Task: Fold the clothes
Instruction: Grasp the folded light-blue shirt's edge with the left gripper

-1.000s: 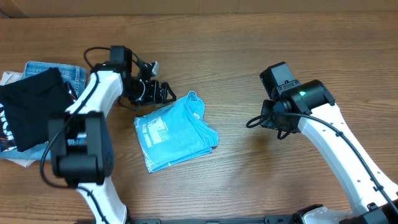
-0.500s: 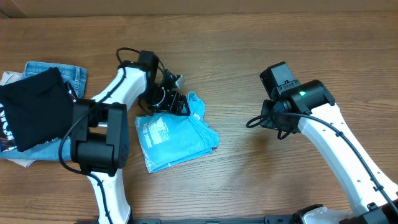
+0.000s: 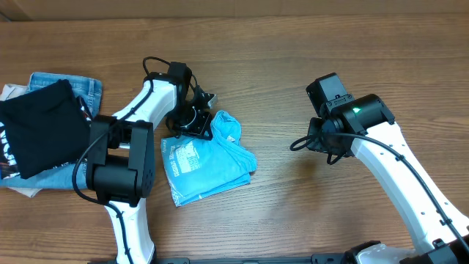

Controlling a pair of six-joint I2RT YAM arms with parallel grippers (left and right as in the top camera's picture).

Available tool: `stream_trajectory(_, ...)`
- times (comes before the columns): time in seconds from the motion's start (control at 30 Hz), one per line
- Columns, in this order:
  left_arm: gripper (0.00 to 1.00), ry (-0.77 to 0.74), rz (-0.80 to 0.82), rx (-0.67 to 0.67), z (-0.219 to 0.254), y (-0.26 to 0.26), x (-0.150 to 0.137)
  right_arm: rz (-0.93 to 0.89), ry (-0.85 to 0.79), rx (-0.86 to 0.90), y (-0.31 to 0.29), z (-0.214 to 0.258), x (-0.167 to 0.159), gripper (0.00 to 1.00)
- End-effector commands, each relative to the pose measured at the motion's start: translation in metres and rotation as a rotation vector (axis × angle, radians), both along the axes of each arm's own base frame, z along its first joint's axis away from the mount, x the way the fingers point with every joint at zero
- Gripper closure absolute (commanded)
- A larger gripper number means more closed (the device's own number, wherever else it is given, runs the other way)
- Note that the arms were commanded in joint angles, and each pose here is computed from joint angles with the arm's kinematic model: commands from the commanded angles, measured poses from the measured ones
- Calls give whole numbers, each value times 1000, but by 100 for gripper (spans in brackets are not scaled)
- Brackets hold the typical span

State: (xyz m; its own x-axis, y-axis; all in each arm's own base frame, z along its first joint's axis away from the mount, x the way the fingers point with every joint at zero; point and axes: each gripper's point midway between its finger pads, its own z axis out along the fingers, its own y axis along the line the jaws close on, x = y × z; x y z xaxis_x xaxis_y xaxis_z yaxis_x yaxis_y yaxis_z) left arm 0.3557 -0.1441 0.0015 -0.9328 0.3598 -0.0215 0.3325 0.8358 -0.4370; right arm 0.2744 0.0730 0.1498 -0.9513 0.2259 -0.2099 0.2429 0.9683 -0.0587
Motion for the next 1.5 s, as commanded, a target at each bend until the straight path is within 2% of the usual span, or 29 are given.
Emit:
stream_trajectory(0.0, 96, 71, -19, 70, -23, 10, -16, -2, -28, 7, 0, 7, 5, 57)
stream_trajectory(0.13, 96, 44, 103, 112, -14, 27, 8, -3, -33, 1, -1, 8, 6, 57)
stream_trajectory(0.2, 96, 27, 249, 198, -11, 52, 27, -4, -32, -3, -2, 8, 6, 57)
stream_trajectory(0.27, 96, 42, 464, 304, -9, 85, 40, -4, -31, -4, -2, 7, 6, 57)
stream_trajectory(0.3, 96, 82, 586, 337, -7, 99, 39, -4, -31, -4, -2, 8, 6, 57)
stream_trajectory(0.4, 96, 221, 792, 377, -7, 116, 20, -4, -31, -3, -2, 8, 6, 57)
stream_trajectory(0.47, 96, 307, 869, 381, -7, 118, 7, -4, -33, -3, -2, 8, 6, 57)
stream_trajectory(0.57, 94, 335, 859, 376, -7, 116, 0, -4, -36, -2, -1, 8, 7, 57)
stream_trajectory(0.67, 66, 318, 816, 365, -7, 115, 2, -4, -35, -2, -1, 8, 7, 57)
stream_trajectory(0.73, 55, 301, 799, 353, -7, 113, 5, -4, -35, -2, -1, 8, 7, 57)
stream_trajectory(0.97, 51, 242, 712, 304, -9, 100, 14, -4, -35, -2, -1, 8, 7, 57)
stream_trajectory(1.2, 50, 173, 576, 244, -19, 71, 18, -4, -35, -2, -1, 8, 7, 57)
stream_trajectory(1.3, 54, 162, 518, 243, -21, 60, 14, -4, -35, -2, -1, 8, 7, 57)
stream_trajectory(1.43, 75, 140, 428, 240, -23, 48, 9, -4, -36, -2, -1, 8, 7, 57)
stream_trajectory(1.47, 87, 138, 413, 239, -23, 46, 8, -4, -36, -2, -1, 8, 7, 57)
